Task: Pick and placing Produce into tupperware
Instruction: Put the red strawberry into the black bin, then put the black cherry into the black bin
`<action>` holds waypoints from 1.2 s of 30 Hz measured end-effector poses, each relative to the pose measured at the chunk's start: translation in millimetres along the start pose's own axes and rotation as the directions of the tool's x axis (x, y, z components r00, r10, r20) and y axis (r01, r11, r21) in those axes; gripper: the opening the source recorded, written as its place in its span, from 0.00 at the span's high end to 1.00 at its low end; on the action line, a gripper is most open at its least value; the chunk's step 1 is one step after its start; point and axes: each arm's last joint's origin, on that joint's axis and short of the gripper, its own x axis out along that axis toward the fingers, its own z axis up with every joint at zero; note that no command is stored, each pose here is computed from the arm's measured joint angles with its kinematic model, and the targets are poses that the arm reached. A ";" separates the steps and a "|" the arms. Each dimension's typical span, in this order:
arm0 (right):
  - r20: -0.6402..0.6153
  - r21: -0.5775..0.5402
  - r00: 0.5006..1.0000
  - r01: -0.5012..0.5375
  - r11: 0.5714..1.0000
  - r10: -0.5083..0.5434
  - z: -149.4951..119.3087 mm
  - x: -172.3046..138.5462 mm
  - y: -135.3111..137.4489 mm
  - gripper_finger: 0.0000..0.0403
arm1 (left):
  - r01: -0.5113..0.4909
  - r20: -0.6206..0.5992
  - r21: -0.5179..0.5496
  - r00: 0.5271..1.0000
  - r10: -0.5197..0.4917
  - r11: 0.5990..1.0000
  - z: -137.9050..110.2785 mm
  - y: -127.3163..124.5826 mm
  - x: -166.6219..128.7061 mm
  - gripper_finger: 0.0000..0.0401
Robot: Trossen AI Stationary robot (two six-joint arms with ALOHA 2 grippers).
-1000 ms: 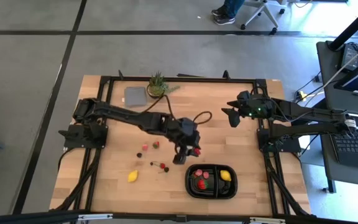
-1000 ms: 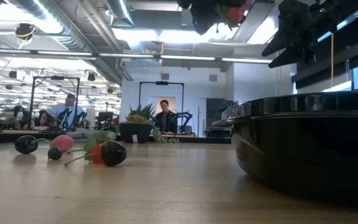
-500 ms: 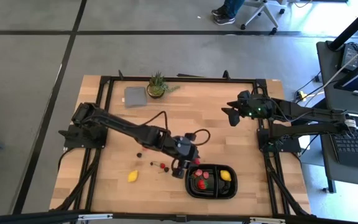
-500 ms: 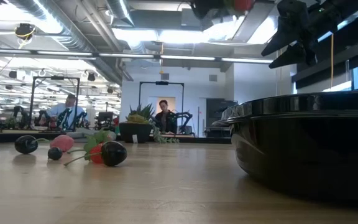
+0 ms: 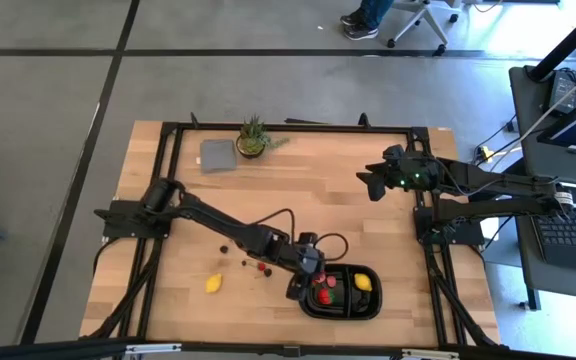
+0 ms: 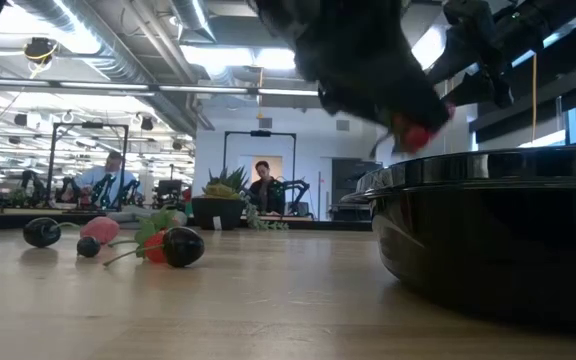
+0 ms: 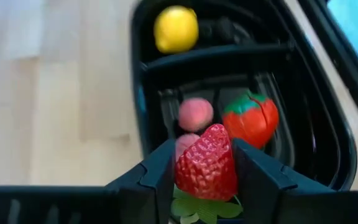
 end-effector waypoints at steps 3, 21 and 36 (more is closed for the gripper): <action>0.000 0.000 1.000 0.000 1.000 0.000 0.0 0.0 0.0 0.39 | 0.039 -0.026 -0.013 0.999 -0.040 0.999 -5.8 -1.4 8.8 0.65; 0.000 -0.002 1.000 0.001 1.000 -0.001 -0.1 0.0 -0.1 0.39 | 0.174 -0.041 -0.066 0.983 -0.177 0.983 -5.1 0.6 7.2 0.51; -0.007 -0.005 1.000 0.005 1.000 -0.005 -0.8 -0.2 -0.4 0.39 | 0.139 -0.282 -0.162 0.942 -0.181 0.977 -2.2 28.5 -85.1 0.35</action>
